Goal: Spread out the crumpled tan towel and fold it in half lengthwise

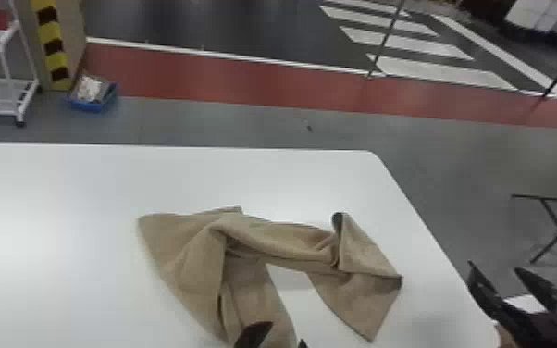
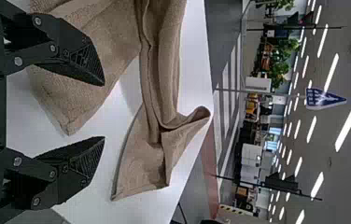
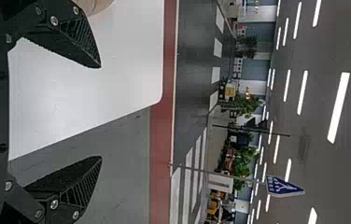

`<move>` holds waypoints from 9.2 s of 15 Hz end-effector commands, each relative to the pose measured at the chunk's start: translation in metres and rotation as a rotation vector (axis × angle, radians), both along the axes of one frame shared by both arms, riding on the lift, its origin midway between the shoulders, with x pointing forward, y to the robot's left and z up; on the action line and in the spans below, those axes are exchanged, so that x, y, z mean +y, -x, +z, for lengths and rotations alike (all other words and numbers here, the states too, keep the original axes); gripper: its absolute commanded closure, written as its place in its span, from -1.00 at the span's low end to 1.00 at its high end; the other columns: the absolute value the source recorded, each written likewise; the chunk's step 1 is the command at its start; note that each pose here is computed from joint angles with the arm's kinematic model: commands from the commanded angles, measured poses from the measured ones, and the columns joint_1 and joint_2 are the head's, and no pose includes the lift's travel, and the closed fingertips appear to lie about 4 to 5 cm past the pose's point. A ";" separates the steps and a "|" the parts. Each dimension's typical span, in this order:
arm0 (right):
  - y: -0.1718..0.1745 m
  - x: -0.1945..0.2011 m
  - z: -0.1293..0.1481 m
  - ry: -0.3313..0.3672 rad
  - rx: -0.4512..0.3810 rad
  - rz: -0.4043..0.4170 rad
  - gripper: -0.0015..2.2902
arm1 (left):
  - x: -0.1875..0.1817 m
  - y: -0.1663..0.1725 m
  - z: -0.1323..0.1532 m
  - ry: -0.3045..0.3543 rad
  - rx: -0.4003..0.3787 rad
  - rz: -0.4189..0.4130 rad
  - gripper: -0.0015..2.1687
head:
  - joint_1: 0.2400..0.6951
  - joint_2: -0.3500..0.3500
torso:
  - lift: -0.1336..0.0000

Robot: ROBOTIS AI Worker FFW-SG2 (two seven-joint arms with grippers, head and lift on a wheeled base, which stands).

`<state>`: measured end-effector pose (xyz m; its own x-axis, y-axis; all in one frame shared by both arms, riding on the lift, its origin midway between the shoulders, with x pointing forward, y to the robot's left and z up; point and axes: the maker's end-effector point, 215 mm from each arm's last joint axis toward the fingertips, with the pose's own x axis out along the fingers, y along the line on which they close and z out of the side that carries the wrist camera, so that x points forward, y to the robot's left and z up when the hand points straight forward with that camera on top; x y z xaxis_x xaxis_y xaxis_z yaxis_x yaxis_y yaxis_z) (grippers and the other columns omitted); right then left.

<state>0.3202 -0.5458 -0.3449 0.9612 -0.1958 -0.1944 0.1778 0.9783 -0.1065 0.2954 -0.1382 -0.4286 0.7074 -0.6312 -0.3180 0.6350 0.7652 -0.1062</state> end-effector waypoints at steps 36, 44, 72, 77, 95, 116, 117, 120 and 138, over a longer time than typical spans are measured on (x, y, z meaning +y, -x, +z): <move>-0.023 0.075 0.007 -0.006 0.011 0.246 -0.66 | -0.010 -0.023 -0.042 -0.195 -0.027 0.021 0.28 | 1.00 -1.00 | -0.87; -0.003 0.106 -0.013 0.128 0.170 0.533 -0.64 | 0.000 -0.029 -0.038 -0.188 -0.037 0.052 0.28 | 1.00 -1.00 | -0.87; 0.008 0.188 -0.128 0.048 0.423 0.862 -0.35 | -0.004 -0.025 -0.043 -0.183 -0.031 0.045 0.27 | 1.00 -1.00 | -0.87; -0.002 0.179 -0.102 0.096 0.375 0.832 0.45 | 0.008 -0.035 -0.046 -0.198 -0.024 0.076 0.59 | 1.00 -1.00 | -0.87; -0.116 0.010 0.057 -0.193 0.013 0.366 0.53 | 0.293 -0.173 0.085 -0.151 -0.175 0.575 0.66 | 1.00 -1.00 | -0.87; -0.124 -0.020 0.004 -0.271 0.055 0.233 0.53 | 0.334 -0.211 0.074 -0.100 -0.162 0.584 -0.99 | 1.00 -1.00 | -0.87; -0.125 -0.019 0.004 -0.272 0.054 0.235 0.53 | 0.333 -0.208 0.081 -0.082 -0.186 0.584 -0.99 | 1.00 -1.00 | -0.87; -0.125 -0.017 0.004 -0.280 0.057 0.236 0.53 | 0.338 -0.191 0.105 -0.033 -0.228 0.581 -0.98 | 1.00 -1.00 | -0.87; -0.105 -0.011 -0.006 -0.280 0.057 0.252 0.53 | 0.181 -0.065 -0.014 -0.077 -0.012 0.232 -0.64 | 1.00 -1.00 | -0.87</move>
